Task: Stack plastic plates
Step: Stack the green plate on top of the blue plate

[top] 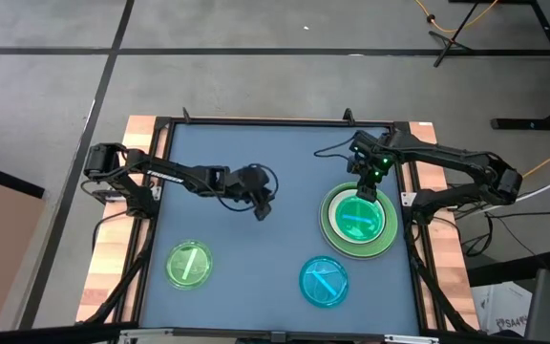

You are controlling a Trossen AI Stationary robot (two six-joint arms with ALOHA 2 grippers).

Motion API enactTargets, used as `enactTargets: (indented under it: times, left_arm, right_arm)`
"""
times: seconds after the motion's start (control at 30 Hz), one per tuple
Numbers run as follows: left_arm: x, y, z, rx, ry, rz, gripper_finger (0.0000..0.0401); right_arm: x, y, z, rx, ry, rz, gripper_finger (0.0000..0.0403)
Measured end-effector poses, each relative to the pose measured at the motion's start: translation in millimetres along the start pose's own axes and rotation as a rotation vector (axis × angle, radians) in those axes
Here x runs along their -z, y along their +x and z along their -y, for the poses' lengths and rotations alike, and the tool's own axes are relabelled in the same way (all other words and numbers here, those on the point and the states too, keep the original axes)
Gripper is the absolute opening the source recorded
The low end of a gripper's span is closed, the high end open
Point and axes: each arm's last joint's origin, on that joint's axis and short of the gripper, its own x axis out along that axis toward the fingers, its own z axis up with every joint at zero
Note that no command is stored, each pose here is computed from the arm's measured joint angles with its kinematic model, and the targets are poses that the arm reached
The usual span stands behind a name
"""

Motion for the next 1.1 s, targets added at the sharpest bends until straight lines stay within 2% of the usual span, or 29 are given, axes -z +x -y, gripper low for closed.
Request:
enactTargets:
  times: [0.43, 0.87, 1.1]
  left_arm:
    - [23.4, -9.3, -2.3, 0.214, 0.250, -0.341, 0.0107]
    - [33.5, -71.9, -3.0, 0.158, 0.331, -0.520, 0.0108]
    - [54.4, -90.0, -6.3, 0.086, 0.373, -0.751, 0.0108]
  right_arm:
    - [-0.2, 0.0, 0.1, 0.001, -0.001, 0.002, 0.0193]
    - [-0.2, -0.1, 0.0, 0.001, -0.001, 0.003, 0.0193]
    - [-0.3, -0.1, 0.0, 0.000, -0.001, 0.003, 0.0193]
